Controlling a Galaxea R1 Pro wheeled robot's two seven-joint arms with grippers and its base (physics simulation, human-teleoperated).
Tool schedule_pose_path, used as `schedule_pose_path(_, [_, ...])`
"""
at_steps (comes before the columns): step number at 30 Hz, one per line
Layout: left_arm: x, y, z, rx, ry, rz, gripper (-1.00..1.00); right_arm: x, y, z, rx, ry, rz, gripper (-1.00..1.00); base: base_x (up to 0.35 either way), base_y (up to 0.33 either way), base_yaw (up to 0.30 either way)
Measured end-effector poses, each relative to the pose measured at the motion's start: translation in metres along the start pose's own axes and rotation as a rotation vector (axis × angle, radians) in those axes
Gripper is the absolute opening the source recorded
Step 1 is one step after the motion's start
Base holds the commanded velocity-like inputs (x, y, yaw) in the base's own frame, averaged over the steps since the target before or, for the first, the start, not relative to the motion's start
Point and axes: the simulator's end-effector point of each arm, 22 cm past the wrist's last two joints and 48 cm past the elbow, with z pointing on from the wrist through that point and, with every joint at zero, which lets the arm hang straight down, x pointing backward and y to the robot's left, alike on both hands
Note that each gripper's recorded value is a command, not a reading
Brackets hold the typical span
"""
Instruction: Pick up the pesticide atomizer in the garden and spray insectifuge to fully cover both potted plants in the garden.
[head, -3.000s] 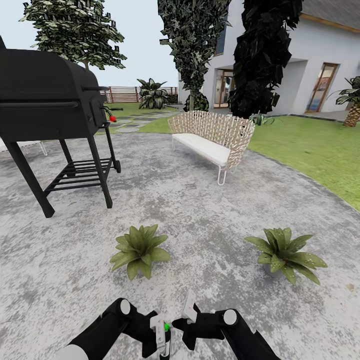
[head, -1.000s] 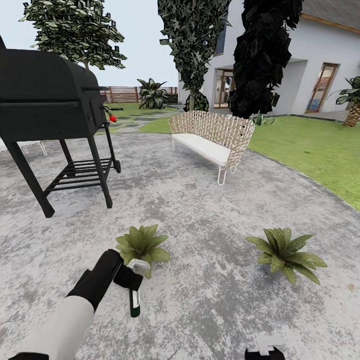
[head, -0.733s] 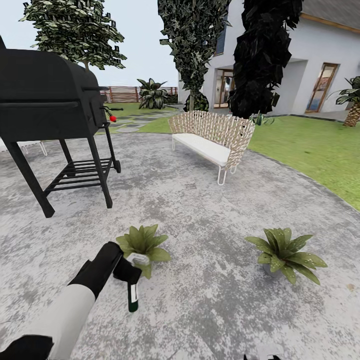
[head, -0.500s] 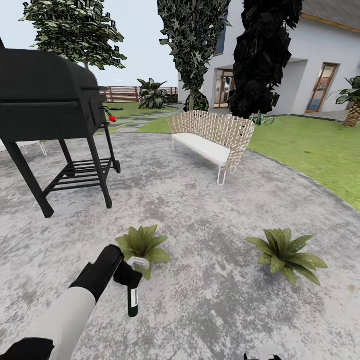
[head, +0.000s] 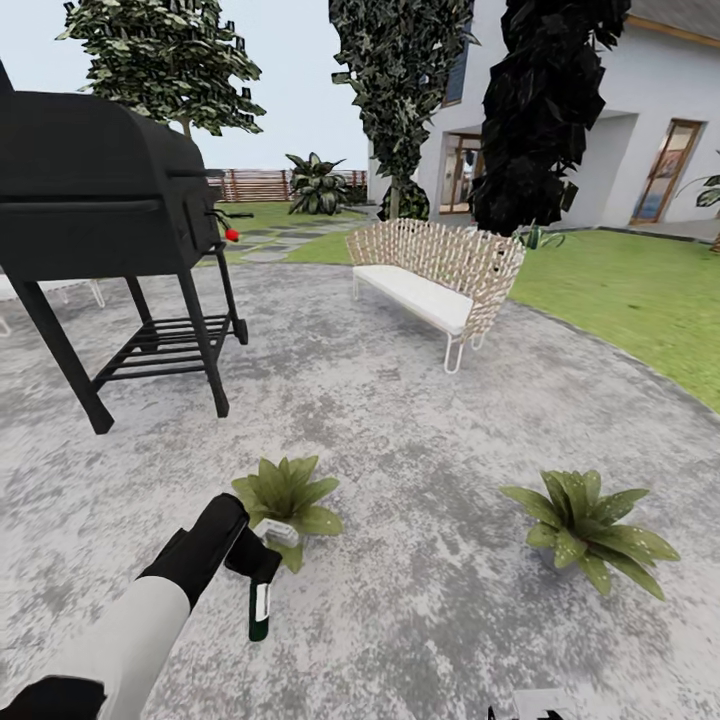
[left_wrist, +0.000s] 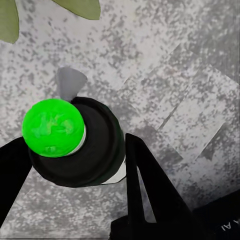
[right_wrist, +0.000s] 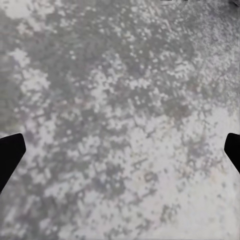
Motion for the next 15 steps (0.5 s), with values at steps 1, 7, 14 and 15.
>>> schedule_pose_path(1, [0.004, 0.001, 0.003, 0.000, 0.011, -0.002, -1.00, 0.000, 0.000, 0.000, 0.000, 0.000, 0.000, 1.00, 0.249, 0.000, 0.003])
schedule_pose_path(7, [0.017, 0.010, 0.011, -0.030, 0.034, -0.004, -1.00, 0.001, 0.000, 0.000, 0.000, 0.003, -0.001, 1.00, 0.136, 0.000, 0.000])
schedule_pose_path(14, [0.026, 0.021, 0.019, -0.090, 0.048, -0.005, -1.00, -0.017, -0.007, 0.000, 0.007, -0.096, 0.017, 1.00, 0.003, 0.000, 0.000])
schedule_pose_path(15, [0.026, 0.021, 0.019, -0.089, 0.048, -0.005, -1.00, -0.025, -0.012, 0.000, 0.012, -0.137, 0.024, 1.00, 0.000, 0.000, 0.000])
